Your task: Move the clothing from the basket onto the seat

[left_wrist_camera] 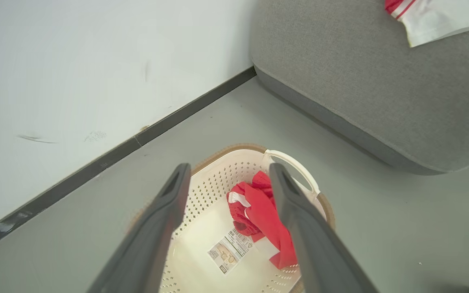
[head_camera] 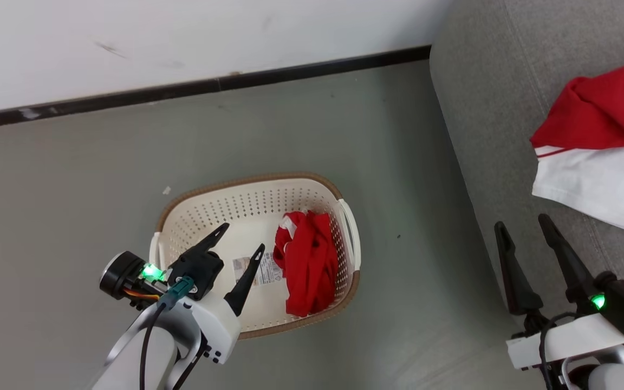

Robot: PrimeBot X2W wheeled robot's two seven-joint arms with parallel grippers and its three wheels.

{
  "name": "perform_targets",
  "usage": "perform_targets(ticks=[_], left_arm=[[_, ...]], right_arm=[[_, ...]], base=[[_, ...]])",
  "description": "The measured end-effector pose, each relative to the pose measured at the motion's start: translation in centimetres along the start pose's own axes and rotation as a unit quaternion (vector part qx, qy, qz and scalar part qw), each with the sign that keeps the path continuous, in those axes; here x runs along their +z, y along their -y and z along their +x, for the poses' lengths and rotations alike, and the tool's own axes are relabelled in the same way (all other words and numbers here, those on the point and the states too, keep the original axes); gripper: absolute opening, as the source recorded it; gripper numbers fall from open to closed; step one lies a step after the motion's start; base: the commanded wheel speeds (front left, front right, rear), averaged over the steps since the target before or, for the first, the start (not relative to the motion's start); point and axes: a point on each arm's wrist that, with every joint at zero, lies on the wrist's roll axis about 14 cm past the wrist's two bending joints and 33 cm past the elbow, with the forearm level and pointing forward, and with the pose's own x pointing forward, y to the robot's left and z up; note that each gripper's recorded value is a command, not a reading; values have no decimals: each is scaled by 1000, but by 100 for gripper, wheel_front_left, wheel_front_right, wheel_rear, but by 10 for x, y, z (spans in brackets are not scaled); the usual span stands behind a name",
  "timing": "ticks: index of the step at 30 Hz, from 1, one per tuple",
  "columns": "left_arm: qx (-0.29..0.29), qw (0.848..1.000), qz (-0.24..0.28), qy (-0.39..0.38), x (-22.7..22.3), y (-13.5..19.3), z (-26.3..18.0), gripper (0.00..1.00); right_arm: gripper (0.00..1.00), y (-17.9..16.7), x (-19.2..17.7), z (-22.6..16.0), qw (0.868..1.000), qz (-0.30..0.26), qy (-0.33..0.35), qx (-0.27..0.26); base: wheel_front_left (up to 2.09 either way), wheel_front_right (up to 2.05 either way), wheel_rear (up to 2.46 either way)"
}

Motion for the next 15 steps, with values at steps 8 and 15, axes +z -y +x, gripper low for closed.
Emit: perform_targets(ticks=[8, 15], left_arm=[[-45, 998, -6, -45, -37, 15, 28, 100], [-68, 995, -14, -67, -61, 22, 51, 100]], right_arm=[[100, 8, -3, 20, 1000, 1, 5, -11], [100, 17, -10, 32, 1000, -6, 2, -22]], base=[[0, 0, 0], [0, 0, 0]])
